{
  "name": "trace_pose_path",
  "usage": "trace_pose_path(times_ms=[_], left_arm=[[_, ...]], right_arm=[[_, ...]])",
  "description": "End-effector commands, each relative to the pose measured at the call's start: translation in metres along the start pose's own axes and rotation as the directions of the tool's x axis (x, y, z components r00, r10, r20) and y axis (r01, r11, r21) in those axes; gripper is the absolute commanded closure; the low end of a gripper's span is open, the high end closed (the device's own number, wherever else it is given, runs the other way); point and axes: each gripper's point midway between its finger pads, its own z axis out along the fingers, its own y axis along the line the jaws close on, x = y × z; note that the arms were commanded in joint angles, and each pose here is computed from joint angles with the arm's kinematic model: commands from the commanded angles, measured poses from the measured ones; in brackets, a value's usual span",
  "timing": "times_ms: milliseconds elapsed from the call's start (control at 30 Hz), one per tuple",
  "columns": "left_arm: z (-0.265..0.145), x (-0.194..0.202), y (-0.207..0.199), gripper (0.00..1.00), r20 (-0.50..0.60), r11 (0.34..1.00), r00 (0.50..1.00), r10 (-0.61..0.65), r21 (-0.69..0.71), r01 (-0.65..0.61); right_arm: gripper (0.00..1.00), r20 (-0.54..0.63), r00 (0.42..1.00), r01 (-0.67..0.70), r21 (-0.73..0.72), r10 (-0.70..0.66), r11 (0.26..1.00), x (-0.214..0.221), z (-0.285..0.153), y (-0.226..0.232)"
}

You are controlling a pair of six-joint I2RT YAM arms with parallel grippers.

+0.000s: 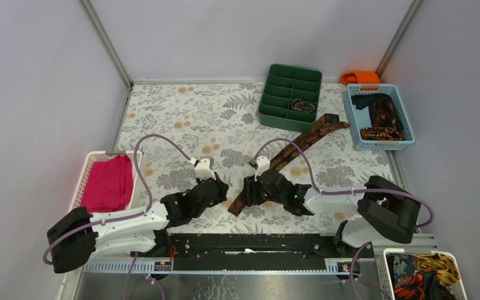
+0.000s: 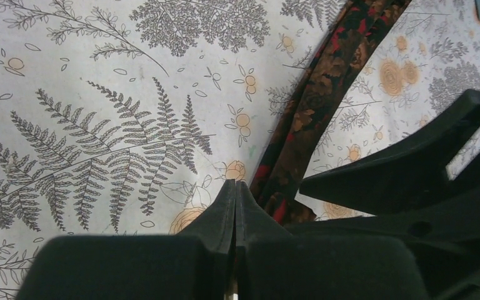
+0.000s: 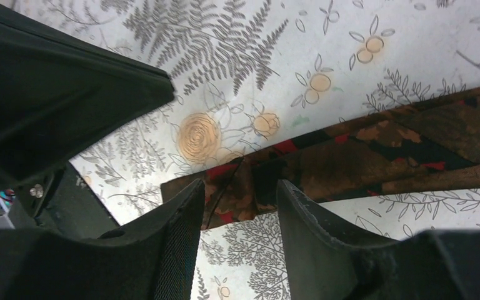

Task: Roll the ties
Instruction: Roll the tie at the center of the board.

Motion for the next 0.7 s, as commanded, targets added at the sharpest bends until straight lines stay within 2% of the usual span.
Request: trace_pose_path(times_ms=[0,133,233,267,400,467,667], left_arm=[[0.008,-0.002,-0.005,1.00,0.029,1.000,0.999,-0.021,0.000,0.021],[0.021,0.007,0.003,1.00,0.011,0.998,1.000,0.002,-0.069,-0.001],[0.033,0.020,0.007,1.00,-0.021,0.995,0.999,0.025,-0.099,-0.027],[0.037,0.025,0.007,1.00,-0.034,0.994,0.999,0.029,-0.108,-0.033],[0.048,0.040,0.007,1.00,-0.089,0.990,0.995,0.037,-0.130,-0.048],[0.049,0.043,0.009,1.00,-0.096,0.989,0.995,0.035,-0.140,-0.048],[0.044,0.040,0.016,1.00,-0.089,0.986,0.995,0.042,-0.159,-0.056]], right_arm=[[0.46,0.070,0.997,0.020,-0.016,-0.019,1.000,-0.032,-0.011,0.012],[0.47,0.055,0.998,-0.004,-0.024,0.005,1.000,-0.023,-0.025,0.010],[0.54,0.047,0.998,-0.030,-0.032,0.031,0.999,-0.016,-0.034,0.008],[0.59,0.039,0.999,-0.037,-0.032,0.038,0.999,-0.012,-0.036,0.006],[0.89,-0.009,0.998,-0.067,-0.042,0.067,0.997,0.007,-0.037,0.003],[0.98,-0.049,0.995,-0.090,-0.074,0.086,0.993,0.021,-0.034,0.006],[1.00,-0.117,0.987,-0.119,-0.087,0.108,0.989,0.050,-0.018,0.007]])
